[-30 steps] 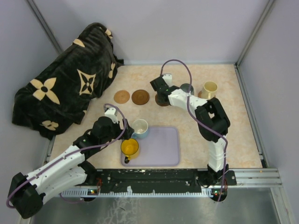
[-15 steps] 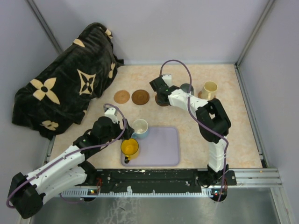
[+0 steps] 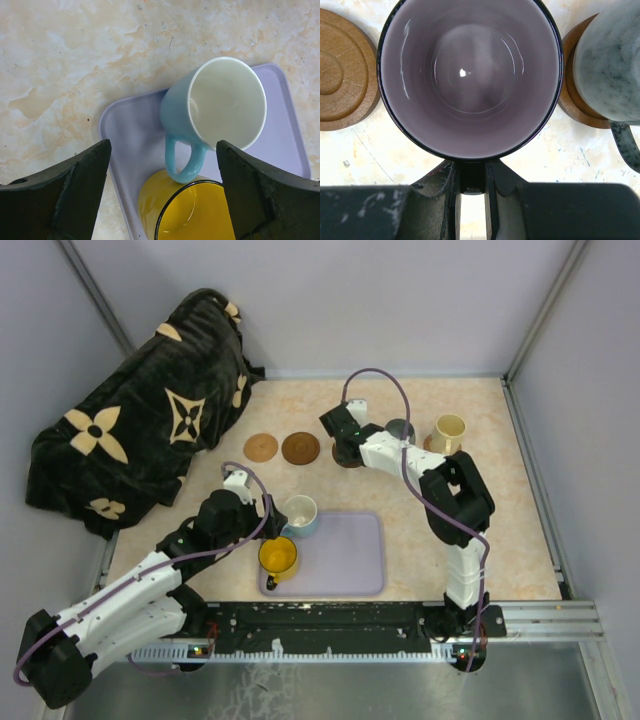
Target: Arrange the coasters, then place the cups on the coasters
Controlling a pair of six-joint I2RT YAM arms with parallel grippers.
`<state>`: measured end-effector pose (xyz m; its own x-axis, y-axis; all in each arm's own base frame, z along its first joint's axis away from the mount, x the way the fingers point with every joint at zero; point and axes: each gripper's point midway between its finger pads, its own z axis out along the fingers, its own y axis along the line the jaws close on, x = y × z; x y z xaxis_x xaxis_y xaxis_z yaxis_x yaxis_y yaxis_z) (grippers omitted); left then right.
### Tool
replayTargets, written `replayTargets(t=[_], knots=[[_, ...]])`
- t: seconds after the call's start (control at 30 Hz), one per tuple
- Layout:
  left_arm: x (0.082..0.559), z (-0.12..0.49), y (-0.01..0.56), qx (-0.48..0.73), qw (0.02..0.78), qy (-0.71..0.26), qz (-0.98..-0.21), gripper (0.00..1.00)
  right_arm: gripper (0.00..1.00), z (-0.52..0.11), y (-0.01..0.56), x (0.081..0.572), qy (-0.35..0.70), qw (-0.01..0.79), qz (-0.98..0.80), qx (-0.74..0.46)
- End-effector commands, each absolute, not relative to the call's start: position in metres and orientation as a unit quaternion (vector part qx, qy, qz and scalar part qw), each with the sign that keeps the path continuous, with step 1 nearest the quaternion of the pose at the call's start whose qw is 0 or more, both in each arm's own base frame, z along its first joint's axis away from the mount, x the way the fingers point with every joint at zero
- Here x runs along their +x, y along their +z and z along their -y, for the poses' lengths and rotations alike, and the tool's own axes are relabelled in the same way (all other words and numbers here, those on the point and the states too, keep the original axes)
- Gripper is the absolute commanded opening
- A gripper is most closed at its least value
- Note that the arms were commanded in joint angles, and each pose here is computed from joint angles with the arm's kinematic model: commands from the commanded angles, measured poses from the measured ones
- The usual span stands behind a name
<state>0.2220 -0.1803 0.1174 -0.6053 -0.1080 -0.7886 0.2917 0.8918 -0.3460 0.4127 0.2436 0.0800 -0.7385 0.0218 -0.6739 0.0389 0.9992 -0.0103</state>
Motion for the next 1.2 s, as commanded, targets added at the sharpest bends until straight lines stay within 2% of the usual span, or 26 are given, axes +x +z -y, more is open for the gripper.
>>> replayTargets(t=[0.0, 0.17, 0.43, 0.7, 0.9, 1.17], knots=[[0.222, 0.181, 0.123, 0.052, 0.448, -0.232, -0.862, 0.92, 0.00, -0.249, 0.129, 0.424, 0.011, 0.418, -0.907, 0.041], [0.222, 0.181, 0.123, 0.052, 0.448, -0.232, -0.862, 0.92, 0.01, -0.248, 0.123, 0.423, 0.006, 0.412, -0.910, 0.042], [0.222, 0.182, 0.123, 0.053, 0.447, -0.232, -0.862, 0.92, 0.16, -0.252, 0.113, 0.425, 0.005, 0.403, -0.914, 0.038], [0.222, 0.179, 0.124, 0.053, 0.450, -0.228, -0.862, 0.92, 0.19, -0.256, 0.104, 0.429, 0.002, 0.396, -0.918, 0.031], [0.222, 0.179, 0.123, 0.054, 0.449, -0.228, -0.862, 0.92, 0.26, -0.258, 0.098, 0.429, 0.002, 0.392, -0.920, 0.025], [0.221, 0.179, 0.122, 0.053, 0.449, -0.228, -0.863, 0.92, 0.47, -0.258, 0.099, 0.428, 0.002, 0.391, -0.920, 0.020]])
